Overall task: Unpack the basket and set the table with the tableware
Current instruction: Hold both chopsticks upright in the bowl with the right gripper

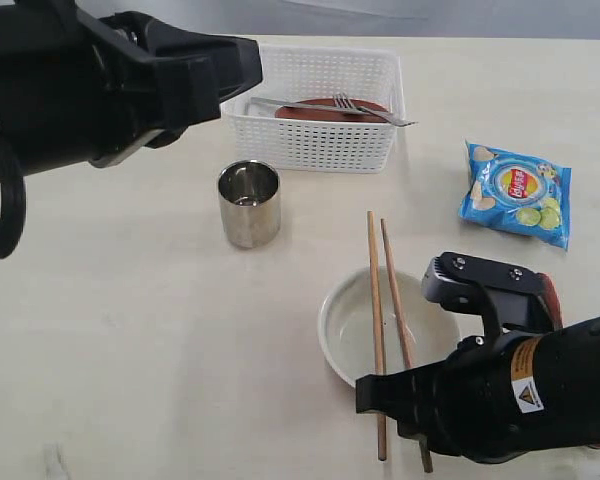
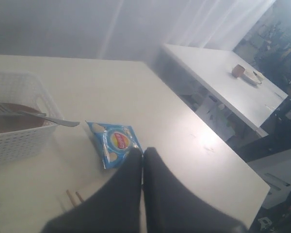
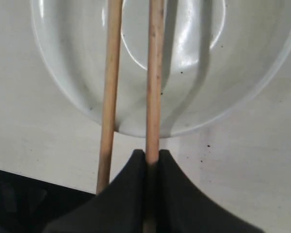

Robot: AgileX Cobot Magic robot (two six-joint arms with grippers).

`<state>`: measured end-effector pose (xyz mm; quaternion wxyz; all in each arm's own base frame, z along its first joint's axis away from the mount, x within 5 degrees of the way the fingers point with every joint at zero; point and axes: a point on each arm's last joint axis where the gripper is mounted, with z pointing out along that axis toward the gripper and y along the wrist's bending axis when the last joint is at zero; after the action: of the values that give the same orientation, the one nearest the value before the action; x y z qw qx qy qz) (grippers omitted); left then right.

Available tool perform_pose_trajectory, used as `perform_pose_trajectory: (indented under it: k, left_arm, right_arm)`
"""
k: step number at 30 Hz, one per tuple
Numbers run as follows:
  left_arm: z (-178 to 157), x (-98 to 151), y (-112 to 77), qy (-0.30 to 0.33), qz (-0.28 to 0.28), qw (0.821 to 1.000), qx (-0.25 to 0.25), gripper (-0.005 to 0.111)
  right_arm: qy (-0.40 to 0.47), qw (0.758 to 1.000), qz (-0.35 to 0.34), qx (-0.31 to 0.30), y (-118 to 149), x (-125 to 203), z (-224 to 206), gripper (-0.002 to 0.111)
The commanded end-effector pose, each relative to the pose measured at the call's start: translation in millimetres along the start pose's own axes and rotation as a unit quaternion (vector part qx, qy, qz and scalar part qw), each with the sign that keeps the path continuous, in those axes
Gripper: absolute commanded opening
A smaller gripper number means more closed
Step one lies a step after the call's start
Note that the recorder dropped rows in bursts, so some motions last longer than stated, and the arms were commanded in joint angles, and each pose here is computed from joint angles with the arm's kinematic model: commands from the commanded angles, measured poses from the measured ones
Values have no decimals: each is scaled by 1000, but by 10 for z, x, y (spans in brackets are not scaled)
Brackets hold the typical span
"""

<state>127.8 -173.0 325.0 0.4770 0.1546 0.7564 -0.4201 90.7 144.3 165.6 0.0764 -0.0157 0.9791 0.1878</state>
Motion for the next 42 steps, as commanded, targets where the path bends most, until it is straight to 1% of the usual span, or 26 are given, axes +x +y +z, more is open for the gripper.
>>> perform_pose_trajectory:
  k: [1,30,31,33,34,37,38,42]
  left_arm:
    - [-14,-8,5,-8,-4,1000,1,0]
    - [-14,-8,5,-8,-5,1000,1,0]
    - [-14,-8,5,-8,-5,1000,1,0]
    - [-14,-8,5,-8,-5,1000,1,0]
    - [-14,-8,5,-8,-5,1000,1,0]
    - [-14,-8,5,-8,-5,1000,1,0]
    - [-14,-8,5,-8,-5,1000,1,0]
    - [-14,-8,5,-8,-5,1000,1,0]
  right_arm:
    - [-1,1000,-5,-2,4,-2,2,0]
    - [-1,1000,-2,-2,4,-3,2,0]
    - [-1,1000,0,-2,4,-3,2,1]
    - [-1,1000,0,-2,4,-3,2,9]
    - [-1,1000,-1,-2,4,-3,2,15]
    - [-1,1000,-1,-2,4,-3,2,29]
    - [-1,1000,-1,-2,4,-3,2,31]
    - [-1,1000,-1,-2,4,-3,2,31]
